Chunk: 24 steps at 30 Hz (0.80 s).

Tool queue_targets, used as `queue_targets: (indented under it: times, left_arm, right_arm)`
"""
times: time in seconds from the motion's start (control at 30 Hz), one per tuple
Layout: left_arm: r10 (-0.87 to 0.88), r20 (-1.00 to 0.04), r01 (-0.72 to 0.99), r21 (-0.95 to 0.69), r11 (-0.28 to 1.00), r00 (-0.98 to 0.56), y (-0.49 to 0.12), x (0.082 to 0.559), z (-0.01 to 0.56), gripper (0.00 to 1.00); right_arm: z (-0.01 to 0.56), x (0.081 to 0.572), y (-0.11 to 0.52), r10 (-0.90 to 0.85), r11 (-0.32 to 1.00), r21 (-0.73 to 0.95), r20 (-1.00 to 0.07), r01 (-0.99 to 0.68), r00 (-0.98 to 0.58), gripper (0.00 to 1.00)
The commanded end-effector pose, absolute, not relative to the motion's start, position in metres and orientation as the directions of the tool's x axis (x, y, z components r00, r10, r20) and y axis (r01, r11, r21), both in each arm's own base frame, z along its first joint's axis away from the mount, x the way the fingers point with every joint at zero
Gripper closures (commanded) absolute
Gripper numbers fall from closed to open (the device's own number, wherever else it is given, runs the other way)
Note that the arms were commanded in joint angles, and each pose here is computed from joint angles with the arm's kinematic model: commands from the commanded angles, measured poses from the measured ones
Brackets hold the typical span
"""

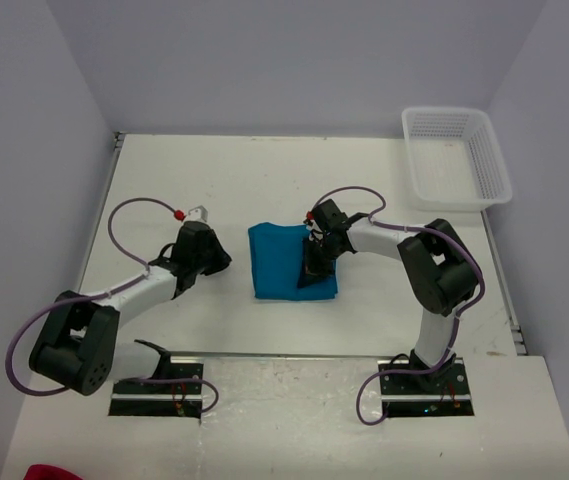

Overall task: Fold and stack the t-shirts
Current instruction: Smooth out wrinkles on the folded tshirt

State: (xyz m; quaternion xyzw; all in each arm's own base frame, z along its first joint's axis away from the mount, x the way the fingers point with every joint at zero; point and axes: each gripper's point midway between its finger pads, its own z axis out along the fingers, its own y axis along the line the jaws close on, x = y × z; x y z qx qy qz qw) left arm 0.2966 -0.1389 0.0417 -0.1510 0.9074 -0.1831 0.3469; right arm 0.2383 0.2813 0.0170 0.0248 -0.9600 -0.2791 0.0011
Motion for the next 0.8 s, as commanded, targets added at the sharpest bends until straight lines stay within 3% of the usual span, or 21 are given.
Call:
queue_targets:
  times: [0.0,0.13,0.23,0.37,0.77]
  left_arm:
    - [-0.359,-0.627,-0.101,-0.408,0.907,-0.692,-0.136,0.303,0.05,0.75]
    - [-0.287,-0.578,0.186,-0.623,0.76,-0.764,-0.198,0.289,0.067,0.46]
    - [-0.282,-0.561,0.227,-0.671,0.706,-0.779,-0.21,0.284,0.07,0.3]
    - [-0.31,-0.565,0.206,-0.67,0.713,-0.765,-0.202,0.286,0.068,0.21]
    - [-0.303,-0.402,0.128,-0.757,0.641,-0.864,-0.205,0.274,0.021,0.18]
  right_arm:
    - [0.001,0.236,0.275,-0.066,0.867,0.495,-0.014,-0.064,-0.998,1.0]
    - [0.001,0.235,0.273,-0.067,0.872,0.485,-0.018,-0.067,-0.998,1.0]
    - [0.002,0.235,0.271,-0.07,0.873,0.483,-0.022,-0.072,-0.997,1.0]
    - [0.002,0.234,0.272,-0.072,0.872,0.484,-0.021,-0.073,-0.997,1.0]
    - [0.005,0.236,0.272,-0.074,0.871,0.485,-0.031,-0.079,-0.997,1.0]
